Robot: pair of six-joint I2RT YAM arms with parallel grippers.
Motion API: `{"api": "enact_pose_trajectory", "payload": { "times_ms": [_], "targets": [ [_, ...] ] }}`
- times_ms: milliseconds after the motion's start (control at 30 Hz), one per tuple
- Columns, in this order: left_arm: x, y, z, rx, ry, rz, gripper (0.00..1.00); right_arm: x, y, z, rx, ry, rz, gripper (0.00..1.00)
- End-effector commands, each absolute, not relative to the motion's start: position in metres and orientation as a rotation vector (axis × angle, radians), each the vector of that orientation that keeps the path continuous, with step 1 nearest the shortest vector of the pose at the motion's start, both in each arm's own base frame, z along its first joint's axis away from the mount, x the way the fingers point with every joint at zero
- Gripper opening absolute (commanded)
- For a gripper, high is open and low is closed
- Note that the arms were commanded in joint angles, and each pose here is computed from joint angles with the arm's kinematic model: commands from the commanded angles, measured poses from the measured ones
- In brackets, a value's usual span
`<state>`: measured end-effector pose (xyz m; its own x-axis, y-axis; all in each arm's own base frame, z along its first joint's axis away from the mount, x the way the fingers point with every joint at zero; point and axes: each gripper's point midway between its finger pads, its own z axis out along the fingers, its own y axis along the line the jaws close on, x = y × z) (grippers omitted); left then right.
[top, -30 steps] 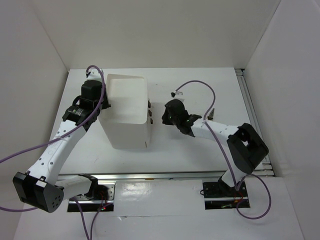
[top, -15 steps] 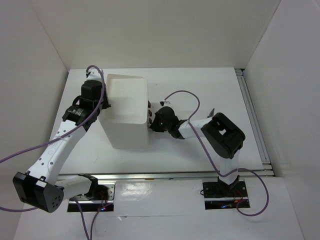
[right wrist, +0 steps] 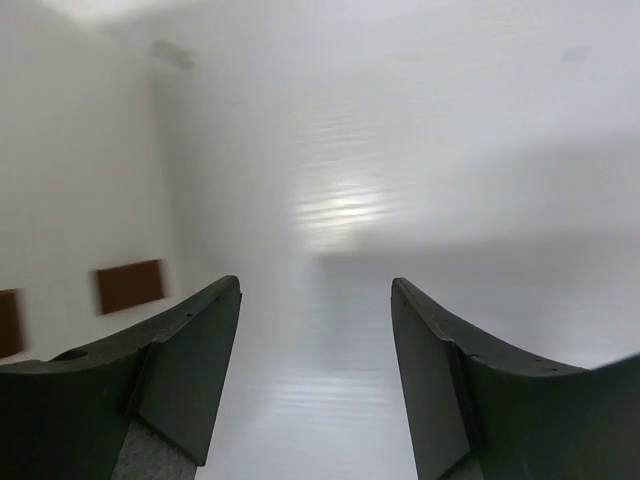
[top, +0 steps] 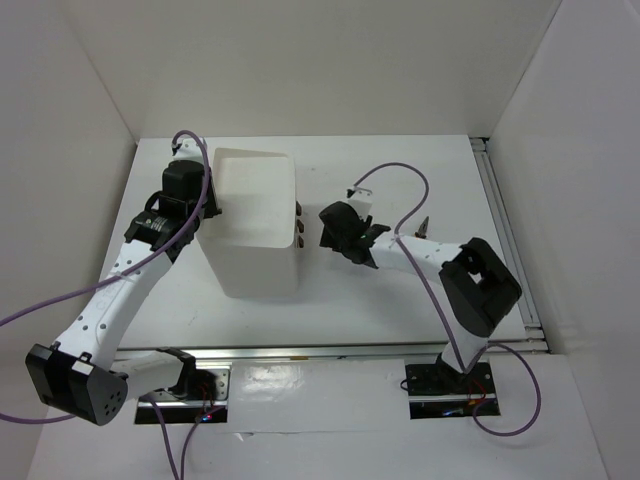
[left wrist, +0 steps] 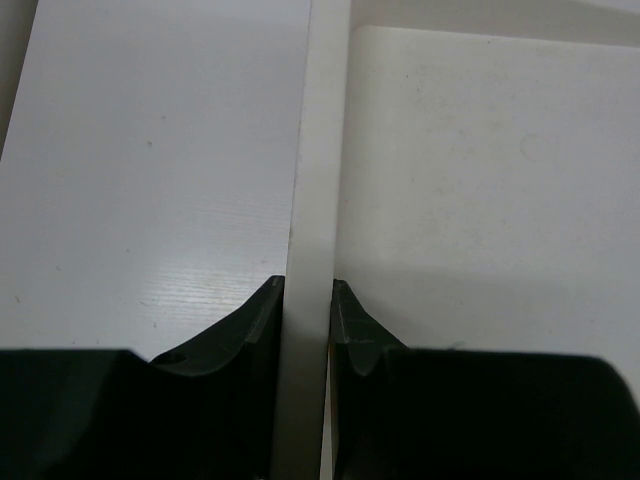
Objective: Sort the tools into containers
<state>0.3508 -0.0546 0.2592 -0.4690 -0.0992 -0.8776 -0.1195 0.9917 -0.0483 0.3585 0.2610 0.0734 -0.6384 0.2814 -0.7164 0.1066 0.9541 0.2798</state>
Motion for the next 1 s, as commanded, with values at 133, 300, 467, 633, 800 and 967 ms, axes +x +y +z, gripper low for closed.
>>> {"api": "enact_pose_trajectory", "payload": {
  "times_ms": [133, 300, 467, 633, 800, 967],
  "targets": [
    [0.332, -0.081, 0.219, -0.128, 2.236, -0.109, 0.29, 0.358, 0.129, 0.077, 0.457, 2.28, -0.125, 0.7],
    [0.331, -0.083, 0.218, -0.123, 2.238, -0.119, 0.29, 0.372, 0.075, 0.062, 0.538, 2.331, -0.196, 0.68],
    [0.331, -0.083, 0.218, -0.123, 2.238, -0.119, 0.29, 0.38, 0.057, 0.036, 0.57, 2.405, -0.194, 0.67],
    [0.331, -0.083, 0.218, -0.123, 2.238, -0.119, 0.29, 0.373, 0.059, 0.021, 0.562, 2.443, -0.185, 0.64],
    [0.331, -0.083, 0.218, -0.123, 2.238, -0.119, 0.31, 0.359, 0.054, 0.0, 0.628, 2.473, -0.137, 0.46],
    [0.331, -0.083, 0.218, -0.123, 2.238, -0.119, 0.46, 0.361, 0.053, -0.003, 0.625, 2.481, -0.13, 0.0]
  ]
}}
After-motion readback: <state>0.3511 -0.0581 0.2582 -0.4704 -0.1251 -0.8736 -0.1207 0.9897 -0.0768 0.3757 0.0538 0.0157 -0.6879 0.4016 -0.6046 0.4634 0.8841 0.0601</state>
